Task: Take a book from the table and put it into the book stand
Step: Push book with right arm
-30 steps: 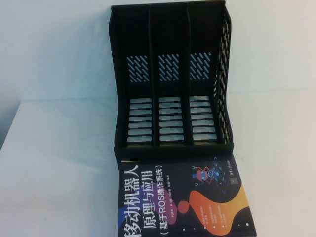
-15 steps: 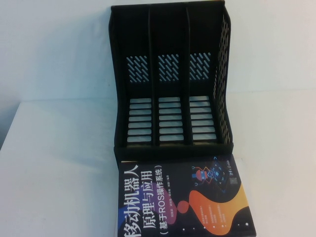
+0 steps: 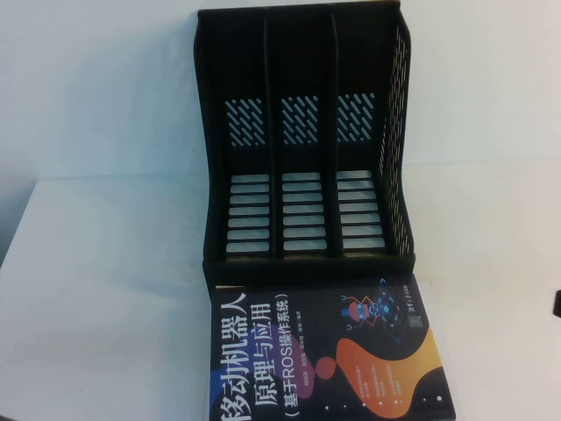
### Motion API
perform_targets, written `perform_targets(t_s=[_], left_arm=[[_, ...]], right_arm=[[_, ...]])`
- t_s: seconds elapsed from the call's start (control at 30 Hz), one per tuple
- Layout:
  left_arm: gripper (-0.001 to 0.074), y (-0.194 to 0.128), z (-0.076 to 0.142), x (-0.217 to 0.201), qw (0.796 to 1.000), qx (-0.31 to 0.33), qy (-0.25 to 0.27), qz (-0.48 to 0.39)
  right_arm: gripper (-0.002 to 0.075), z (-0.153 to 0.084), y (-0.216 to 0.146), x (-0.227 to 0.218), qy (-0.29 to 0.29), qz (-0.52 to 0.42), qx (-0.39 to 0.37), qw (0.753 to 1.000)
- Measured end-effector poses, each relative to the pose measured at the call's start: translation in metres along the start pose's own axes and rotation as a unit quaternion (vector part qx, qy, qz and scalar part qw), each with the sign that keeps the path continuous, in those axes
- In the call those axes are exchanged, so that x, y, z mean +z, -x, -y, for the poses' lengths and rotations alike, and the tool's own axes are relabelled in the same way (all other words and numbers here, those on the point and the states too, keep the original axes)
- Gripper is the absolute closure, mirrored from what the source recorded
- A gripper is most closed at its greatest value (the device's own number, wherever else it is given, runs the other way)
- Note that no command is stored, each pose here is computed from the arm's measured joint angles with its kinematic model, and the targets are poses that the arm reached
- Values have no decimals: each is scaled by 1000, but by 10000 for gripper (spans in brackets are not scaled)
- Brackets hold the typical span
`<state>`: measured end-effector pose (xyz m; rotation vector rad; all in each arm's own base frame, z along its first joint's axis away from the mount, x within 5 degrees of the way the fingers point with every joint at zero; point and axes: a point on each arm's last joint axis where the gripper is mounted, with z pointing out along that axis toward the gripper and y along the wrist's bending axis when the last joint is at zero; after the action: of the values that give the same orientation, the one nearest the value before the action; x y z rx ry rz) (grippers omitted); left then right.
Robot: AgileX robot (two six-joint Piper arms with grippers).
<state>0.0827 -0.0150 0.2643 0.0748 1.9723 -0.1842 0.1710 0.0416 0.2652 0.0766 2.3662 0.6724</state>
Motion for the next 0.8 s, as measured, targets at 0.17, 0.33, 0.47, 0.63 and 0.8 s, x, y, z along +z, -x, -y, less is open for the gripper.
perform_targets(t_s=[0.17,0.33,0.47,0.63,0.8], left_arm=[[738,-3,3,15,996,-39,-20,-76],[738,-8,6,31,983,-80,-44,-159],[738,-9,9,40,976,-97,-61,-187],[738,-5,11,42,977,-99,-71,-174],[738,-5,12,41,976,-103,-76,-179]], right_arm=[[728,11,7,48,13,-47,-12,999],[728,5,-6,93,16,-127,-41,991],[728,-14,-15,110,26,-145,-79,986],[728,-17,-23,126,14,-164,-110,980],[728,-13,-23,141,3,-186,-126,974]])
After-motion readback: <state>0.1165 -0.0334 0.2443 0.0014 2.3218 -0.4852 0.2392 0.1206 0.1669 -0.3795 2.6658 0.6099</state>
